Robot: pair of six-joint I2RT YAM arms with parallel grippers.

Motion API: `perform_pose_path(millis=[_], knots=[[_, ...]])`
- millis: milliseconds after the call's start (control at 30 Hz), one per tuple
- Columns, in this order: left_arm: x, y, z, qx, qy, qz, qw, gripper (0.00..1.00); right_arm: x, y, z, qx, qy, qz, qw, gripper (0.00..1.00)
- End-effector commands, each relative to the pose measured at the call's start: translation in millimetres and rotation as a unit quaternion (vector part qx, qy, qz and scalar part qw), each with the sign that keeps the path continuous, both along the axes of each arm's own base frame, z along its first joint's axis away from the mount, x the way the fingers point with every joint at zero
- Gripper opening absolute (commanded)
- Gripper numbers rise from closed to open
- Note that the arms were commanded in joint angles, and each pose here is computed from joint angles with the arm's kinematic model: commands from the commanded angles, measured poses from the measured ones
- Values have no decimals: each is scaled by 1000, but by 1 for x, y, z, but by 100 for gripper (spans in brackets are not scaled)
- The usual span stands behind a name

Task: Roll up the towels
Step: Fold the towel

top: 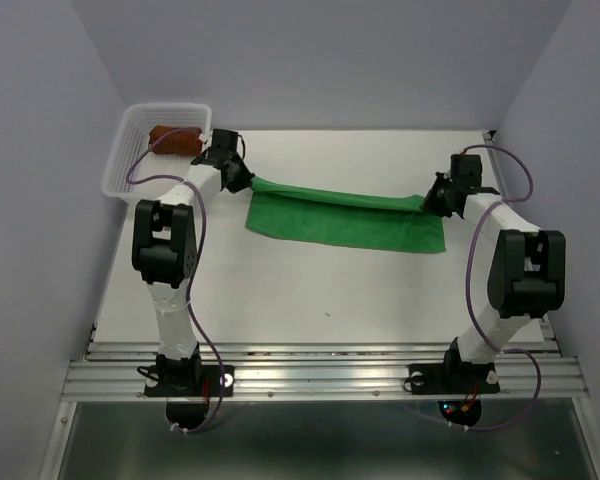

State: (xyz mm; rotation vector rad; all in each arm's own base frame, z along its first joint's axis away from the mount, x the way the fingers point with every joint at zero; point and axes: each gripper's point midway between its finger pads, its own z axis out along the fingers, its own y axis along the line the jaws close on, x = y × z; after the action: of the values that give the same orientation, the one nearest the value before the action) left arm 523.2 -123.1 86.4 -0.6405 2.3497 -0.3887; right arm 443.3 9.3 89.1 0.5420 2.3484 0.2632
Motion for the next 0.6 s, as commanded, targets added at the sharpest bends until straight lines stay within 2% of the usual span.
perform_pose_path(millis=[0, 567], knots=[[-5, 23, 25, 27, -31, 18, 999, 0, -3, -7, 21, -11, -33, -12, 999, 1], [-49, 25, 1, 17, -7, 14, 1000, 0, -47, -7, 7, -27, -2, -11, 1000, 1]])
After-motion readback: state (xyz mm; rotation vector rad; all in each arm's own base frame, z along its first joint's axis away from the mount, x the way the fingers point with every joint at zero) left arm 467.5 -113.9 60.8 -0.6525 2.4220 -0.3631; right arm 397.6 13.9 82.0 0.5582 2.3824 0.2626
